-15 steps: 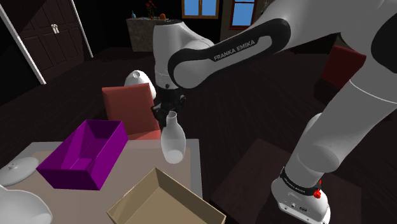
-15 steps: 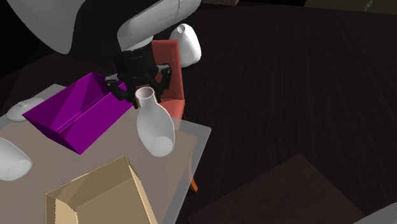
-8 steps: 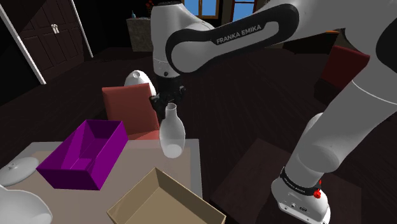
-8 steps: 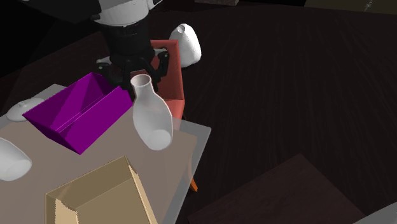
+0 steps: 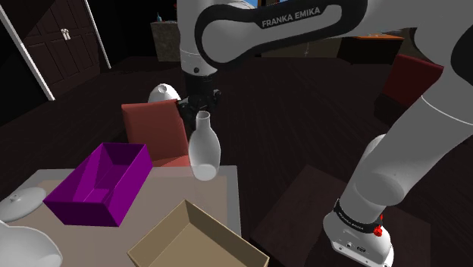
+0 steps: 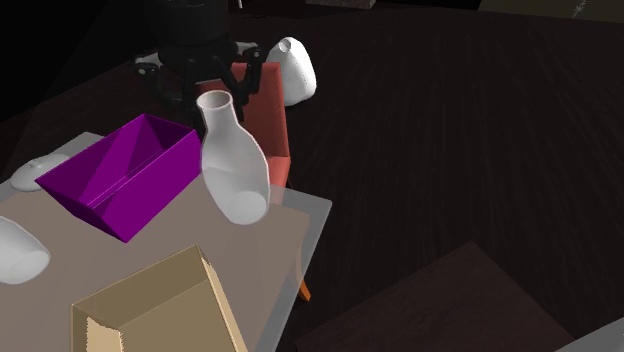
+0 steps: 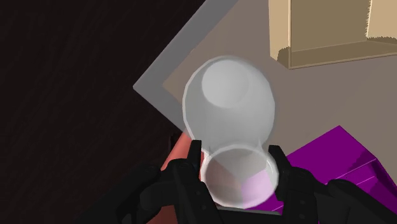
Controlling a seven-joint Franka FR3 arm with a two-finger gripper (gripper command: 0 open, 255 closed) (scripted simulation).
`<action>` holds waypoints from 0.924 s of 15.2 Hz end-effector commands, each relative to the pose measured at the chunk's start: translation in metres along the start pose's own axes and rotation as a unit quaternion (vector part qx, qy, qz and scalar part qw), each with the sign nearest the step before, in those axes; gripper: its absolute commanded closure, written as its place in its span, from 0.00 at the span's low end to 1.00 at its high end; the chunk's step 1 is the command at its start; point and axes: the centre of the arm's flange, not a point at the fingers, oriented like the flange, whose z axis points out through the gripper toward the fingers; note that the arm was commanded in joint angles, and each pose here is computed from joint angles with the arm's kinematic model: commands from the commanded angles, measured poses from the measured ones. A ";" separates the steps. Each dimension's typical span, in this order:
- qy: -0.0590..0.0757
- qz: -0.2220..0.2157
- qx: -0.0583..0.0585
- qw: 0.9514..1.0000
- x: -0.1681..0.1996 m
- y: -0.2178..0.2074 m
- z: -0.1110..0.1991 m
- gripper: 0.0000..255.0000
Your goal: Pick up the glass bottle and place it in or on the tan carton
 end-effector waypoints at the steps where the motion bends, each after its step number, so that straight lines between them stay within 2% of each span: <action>1: 0.000 0.000 0.000 1.000 0.001 -0.001 -0.011 1.00; 8: 0.000 0.000 0.000 1.000 0.006 -0.001 -0.047 1.00; 14: 0.000 0.000 0.000 1.000 -0.044 -0.051 -0.081 1.00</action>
